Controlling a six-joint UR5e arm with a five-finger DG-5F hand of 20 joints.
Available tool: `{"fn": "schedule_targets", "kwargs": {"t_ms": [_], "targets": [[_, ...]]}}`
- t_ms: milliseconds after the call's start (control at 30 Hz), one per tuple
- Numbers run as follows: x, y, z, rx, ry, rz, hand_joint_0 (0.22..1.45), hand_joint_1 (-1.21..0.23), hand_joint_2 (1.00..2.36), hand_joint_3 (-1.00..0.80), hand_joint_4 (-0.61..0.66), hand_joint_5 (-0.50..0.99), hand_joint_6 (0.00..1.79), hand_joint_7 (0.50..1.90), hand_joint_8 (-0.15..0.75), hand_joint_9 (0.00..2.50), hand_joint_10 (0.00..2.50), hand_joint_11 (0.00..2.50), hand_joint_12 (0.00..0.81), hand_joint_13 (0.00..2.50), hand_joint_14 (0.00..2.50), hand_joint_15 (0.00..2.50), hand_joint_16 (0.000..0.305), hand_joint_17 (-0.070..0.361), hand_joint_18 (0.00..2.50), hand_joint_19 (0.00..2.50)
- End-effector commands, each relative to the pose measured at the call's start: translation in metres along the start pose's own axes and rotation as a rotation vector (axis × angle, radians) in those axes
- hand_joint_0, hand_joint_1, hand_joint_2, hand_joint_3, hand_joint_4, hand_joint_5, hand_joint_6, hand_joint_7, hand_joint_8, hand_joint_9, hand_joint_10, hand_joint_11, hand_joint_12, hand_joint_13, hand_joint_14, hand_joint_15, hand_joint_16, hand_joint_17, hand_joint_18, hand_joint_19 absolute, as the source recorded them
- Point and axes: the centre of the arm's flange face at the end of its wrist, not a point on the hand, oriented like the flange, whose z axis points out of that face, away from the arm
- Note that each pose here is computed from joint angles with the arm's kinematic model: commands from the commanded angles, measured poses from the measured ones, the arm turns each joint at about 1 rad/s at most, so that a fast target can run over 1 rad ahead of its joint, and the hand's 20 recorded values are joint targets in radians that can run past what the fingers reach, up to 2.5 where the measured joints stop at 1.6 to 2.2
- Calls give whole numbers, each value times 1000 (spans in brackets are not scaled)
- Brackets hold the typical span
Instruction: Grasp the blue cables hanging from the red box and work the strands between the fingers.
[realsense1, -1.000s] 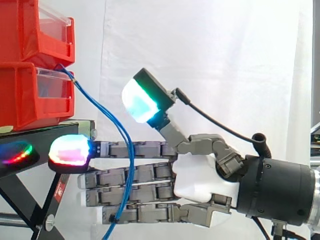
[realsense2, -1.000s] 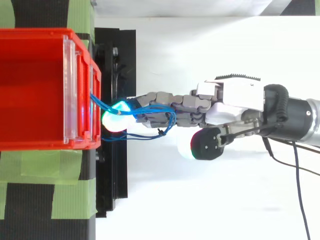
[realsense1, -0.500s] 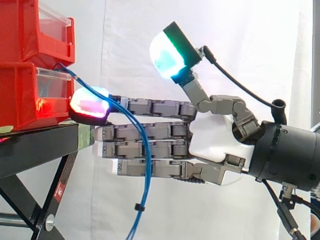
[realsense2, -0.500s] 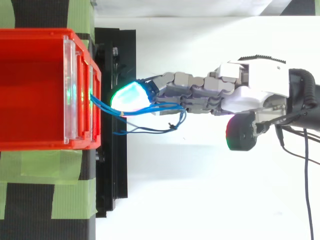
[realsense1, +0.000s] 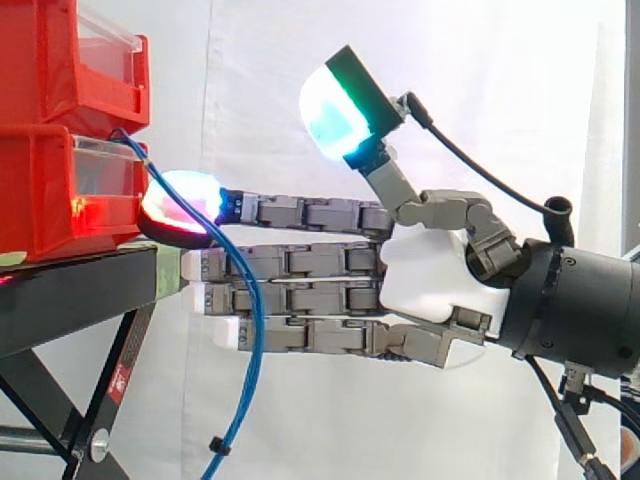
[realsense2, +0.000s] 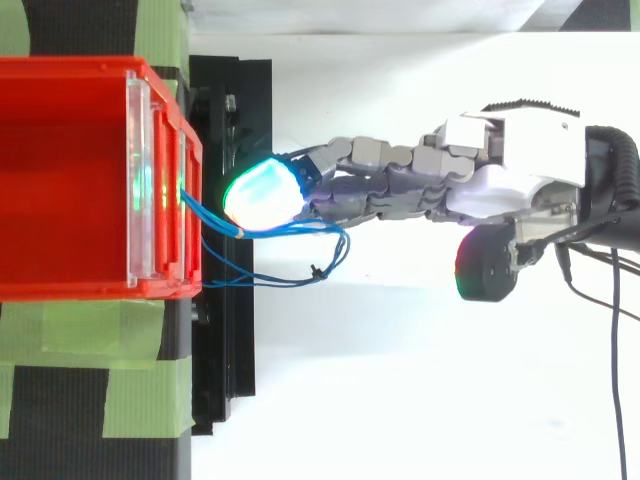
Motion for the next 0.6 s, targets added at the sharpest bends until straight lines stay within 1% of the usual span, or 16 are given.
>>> {"fn": "schedule_targets", "kwargs": {"t_ms": [0, 167, 200, 300, 333, 400, 500, 567], "targets": [[3, -1, 0, 2, 0, -3, 686, -492, 1000, -1000, 142, -327, 6, 661, 297, 253, 0, 0, 361, 194, 6, 234, 54, 121, 170, 318], [6, -2, -1, 4, 2, -23, 687, -492, 1000, -1000, 143, -325, 6, 660, 296, 259, 0, 0, 360, 202, 6, 232, 54, 121, 174, 324], [5, -8, -2, 12, 3, -33, 688, -492, 1000, -1000, 143, -324, 5, 660, 296, 261, 1, 0, 360, 203, 6, 237, 53, 120, 176, 326], [5, -18, -4, 20, 4, -32, 687, -492, 1000, -1000, 143, -323, 6, 660, 296, 263, 0, 0, 360, 204, 7, 241, 53, 120, 182, 325], [5, -19, -3, 7, 1, -28, 688, -492, 1000, -1000, 143, -323, 5, 660, 296, 263, 0, 0, 360, 205, 6, 233, 54, 120, 184, 325], [6, -19, -2, 1, 0, -29, 687, -492, 1000, -1000, 144, -322, 5, 660, 297, 265, 0, 0, 361, 209, 6, 238, 54, 121, 187, 325], [6, -20, -2, 4, 1, -30, 688, -492, 1000, -1000, 143, -321, 5, 662, 298, 272, 1, 0, 361, 211, 8, 241, 54, 120, 188, 325], [5, -26, -4, 13, 1, -28, 689, -491, 1000, -1000, 144, -321, 6, 660, 298, 274, 1, 0, 361, 213, 6, 239, 53, 120, 191, 332]]}}
